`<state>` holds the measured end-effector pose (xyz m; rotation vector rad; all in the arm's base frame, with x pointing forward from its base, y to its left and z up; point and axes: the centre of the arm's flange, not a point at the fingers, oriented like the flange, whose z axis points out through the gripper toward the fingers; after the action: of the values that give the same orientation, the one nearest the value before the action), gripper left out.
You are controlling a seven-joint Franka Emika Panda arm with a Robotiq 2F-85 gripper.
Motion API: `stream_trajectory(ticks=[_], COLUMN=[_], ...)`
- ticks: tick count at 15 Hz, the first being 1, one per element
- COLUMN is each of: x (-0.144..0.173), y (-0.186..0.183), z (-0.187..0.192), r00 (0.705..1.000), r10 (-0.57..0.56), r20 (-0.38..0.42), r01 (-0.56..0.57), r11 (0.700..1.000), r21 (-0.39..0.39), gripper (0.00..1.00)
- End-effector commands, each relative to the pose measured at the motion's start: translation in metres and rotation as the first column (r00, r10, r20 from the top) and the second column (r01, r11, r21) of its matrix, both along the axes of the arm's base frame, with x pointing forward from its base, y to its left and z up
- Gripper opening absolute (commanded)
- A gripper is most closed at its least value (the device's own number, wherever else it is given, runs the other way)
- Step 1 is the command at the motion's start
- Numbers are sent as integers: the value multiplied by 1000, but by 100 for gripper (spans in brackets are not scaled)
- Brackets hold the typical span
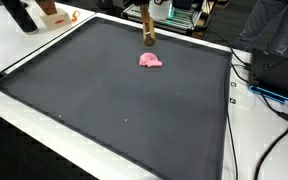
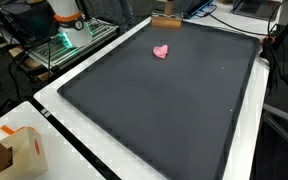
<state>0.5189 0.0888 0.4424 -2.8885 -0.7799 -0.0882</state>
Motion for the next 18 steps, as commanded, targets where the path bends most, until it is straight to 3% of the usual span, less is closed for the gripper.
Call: stream_trajectory(ticks=[1, 4, 5, 11, 18], x=[-1, -1, -1, -37, -94], y=[0, 0, 0, 60, 150], z=[-1, -2, -2, -17, -36], r00=[1000, 1000, 1000, 999, 974], r10=[0, 0, 0, 50, 102], r20=[-1, -4, -4, 17, 204], r01=[0, 0, 0, -48, -42], r11=[1000, 1000, 1000, 996, 959], r21=[0, -1, -1, -78, -279], gripper=[49, 49, 24, 24, 24])
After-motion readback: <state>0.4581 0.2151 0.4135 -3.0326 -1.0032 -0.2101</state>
